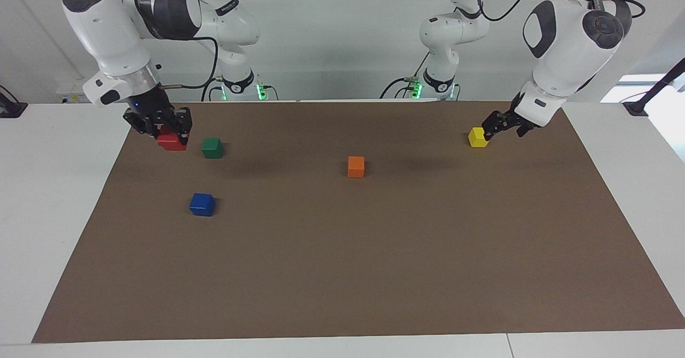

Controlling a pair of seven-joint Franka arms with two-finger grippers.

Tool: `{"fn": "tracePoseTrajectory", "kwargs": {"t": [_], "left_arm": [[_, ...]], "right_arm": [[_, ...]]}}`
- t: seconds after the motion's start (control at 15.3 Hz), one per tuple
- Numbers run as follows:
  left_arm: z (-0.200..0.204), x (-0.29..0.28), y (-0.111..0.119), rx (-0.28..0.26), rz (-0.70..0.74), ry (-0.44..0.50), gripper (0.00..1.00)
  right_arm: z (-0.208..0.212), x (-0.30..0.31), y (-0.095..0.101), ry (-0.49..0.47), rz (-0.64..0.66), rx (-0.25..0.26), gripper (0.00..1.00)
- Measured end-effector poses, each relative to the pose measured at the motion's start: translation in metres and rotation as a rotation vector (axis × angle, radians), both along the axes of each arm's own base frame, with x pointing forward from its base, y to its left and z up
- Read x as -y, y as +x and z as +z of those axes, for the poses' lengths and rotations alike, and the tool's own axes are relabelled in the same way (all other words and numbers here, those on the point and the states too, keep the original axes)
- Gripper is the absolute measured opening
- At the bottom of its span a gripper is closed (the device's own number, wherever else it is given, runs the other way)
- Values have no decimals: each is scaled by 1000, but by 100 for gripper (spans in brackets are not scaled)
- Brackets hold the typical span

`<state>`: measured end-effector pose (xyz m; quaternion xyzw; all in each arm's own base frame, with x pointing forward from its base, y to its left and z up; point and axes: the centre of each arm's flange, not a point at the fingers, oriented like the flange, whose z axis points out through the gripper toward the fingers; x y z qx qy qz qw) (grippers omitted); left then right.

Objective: Transfer red block to right arm and stack on blue block
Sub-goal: 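Lower the red cube onto the blue cube with the right gripper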

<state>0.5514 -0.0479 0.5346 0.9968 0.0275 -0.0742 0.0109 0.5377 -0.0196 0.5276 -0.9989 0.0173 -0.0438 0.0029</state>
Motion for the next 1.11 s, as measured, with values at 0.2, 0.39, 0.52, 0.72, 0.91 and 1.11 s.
{"fn": "tracePoseTrajectory", "kwargs": {"t": [0.2, 0.39, 0.52, 0.72, 0.91, 1.11], "left_arm": [[-7, 3, 1, -47, -15, -1, 100], [2, 11, 1, -36, -36, -1, 100], [10, 13, 1, -28, -40, 0, 100], [14, 12, 0, -23, -69, 8, 100], [15, 11, 1, -20, -99, 24, 100], [15, 9, 1, -19, -100, 27, 100]], "right_arm": [[-33, -2, 9, -22, 16, 38, 56], [-65, 1, 15, -25, 15, 56, 56], [-83, 4, 19, -23, 13, 58, 56], [-107, 6, 24, -20, 12, 56, 56], [-123, 7, 30, -18, 10, 65, 56], [-144, 12, 33, -15, 0, 42, 56]]}}
